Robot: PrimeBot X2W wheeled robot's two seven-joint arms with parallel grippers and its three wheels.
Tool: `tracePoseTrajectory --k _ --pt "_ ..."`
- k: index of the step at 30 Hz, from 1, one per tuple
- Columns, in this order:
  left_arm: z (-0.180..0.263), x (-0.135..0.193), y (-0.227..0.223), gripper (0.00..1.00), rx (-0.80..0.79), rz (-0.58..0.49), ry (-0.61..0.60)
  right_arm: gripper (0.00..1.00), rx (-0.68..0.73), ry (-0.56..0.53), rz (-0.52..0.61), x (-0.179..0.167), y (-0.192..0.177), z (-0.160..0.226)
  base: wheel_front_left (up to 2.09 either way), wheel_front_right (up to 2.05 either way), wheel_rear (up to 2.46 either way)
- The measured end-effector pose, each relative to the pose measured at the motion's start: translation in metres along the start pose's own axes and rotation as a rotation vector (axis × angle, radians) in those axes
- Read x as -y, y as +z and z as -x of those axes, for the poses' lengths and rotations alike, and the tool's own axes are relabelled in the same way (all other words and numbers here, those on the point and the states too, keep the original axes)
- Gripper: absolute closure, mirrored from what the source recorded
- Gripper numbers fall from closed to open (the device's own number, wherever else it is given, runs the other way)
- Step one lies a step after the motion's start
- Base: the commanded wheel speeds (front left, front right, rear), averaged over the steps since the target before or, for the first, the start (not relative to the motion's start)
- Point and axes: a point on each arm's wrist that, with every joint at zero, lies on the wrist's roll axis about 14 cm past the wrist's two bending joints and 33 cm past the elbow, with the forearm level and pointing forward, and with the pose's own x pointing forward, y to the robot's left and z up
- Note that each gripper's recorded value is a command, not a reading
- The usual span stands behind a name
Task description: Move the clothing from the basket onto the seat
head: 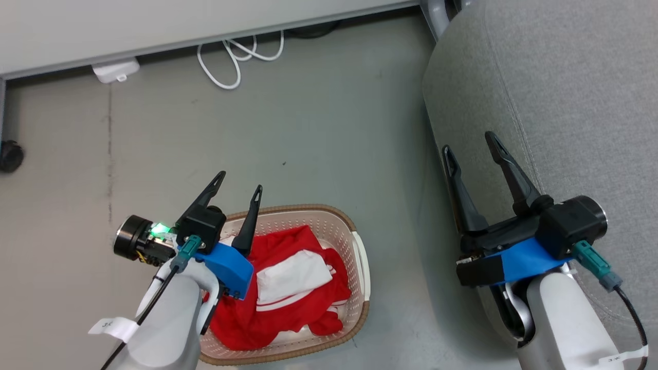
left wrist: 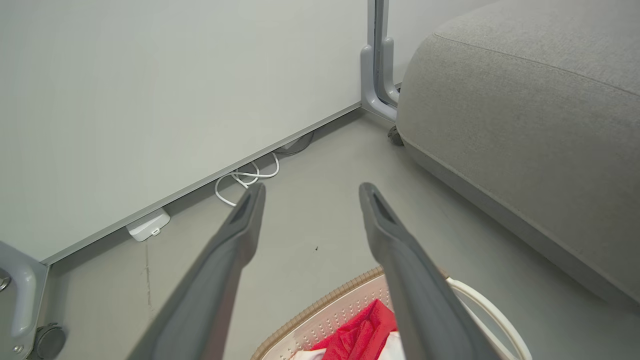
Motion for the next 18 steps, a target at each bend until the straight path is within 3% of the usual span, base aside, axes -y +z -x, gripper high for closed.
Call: tracePoseTrajectory --k 18 --pt "-0.048 0.060 -0.139 0.00 -0.361 -0.044 -0.346 0.00 -0.095 -0.041 0.010 0.031 -0.061 -0.032 0.00 0.00 0.00"
